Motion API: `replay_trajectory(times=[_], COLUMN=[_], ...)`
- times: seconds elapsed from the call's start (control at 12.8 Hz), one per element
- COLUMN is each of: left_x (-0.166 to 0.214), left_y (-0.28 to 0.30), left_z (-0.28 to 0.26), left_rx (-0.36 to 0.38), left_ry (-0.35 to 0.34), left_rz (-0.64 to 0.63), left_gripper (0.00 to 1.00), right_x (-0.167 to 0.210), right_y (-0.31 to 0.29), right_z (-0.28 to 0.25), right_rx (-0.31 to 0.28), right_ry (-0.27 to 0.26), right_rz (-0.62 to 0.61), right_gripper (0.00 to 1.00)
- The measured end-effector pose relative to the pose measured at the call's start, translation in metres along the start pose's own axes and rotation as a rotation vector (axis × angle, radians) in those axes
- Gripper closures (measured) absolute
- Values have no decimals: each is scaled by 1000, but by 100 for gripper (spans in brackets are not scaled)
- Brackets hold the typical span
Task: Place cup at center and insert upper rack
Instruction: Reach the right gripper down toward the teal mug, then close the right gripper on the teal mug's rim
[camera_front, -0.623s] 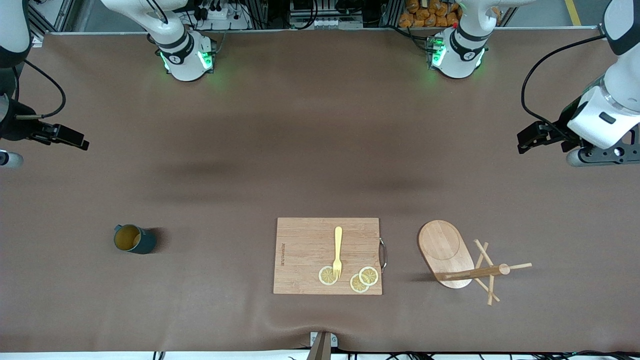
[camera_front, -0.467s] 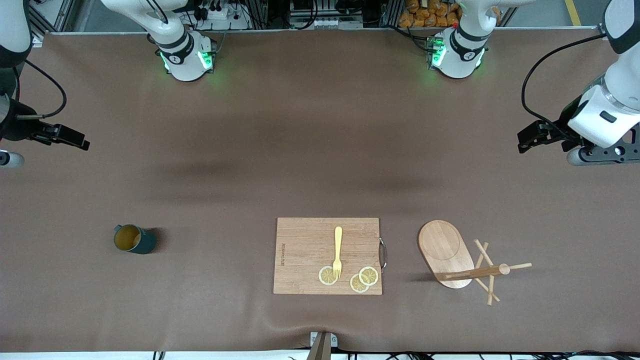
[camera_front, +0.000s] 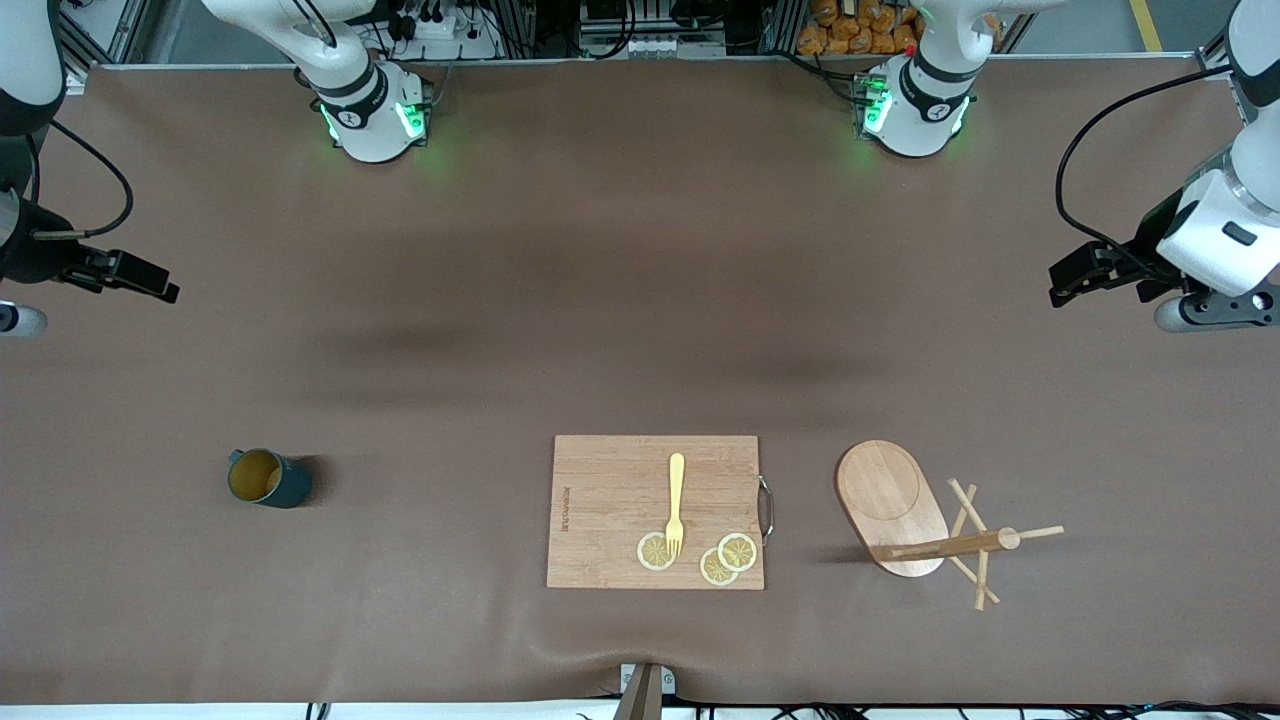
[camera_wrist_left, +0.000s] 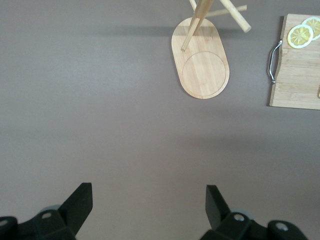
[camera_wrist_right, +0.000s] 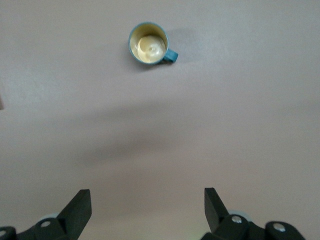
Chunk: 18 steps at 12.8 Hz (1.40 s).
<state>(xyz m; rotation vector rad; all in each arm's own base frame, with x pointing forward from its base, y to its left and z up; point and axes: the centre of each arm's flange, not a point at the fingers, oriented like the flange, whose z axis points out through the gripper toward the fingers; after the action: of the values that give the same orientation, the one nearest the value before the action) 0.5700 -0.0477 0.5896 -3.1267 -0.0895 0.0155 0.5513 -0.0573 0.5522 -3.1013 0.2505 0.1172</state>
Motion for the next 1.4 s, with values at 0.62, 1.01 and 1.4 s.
replay_trajectory(times=[0.62,1.01,1.4], left_x=[7,11,11], left_y=[-1,-1,-2], left_z=[16,25,25], left_rx=[2,3,3], left_ry=[-32,-48,-47], left_rz=[-3,-2,-5], left_gripper=[0,0,0], right_x=[78,113,139], right_y=[-35,-55,-59], right_z=[85,137,209], right_rx=[-36,-31,-54], right_ry=[110,117,116], right_rz=[-36,-46,-49], right_gripper=[0,0,0])
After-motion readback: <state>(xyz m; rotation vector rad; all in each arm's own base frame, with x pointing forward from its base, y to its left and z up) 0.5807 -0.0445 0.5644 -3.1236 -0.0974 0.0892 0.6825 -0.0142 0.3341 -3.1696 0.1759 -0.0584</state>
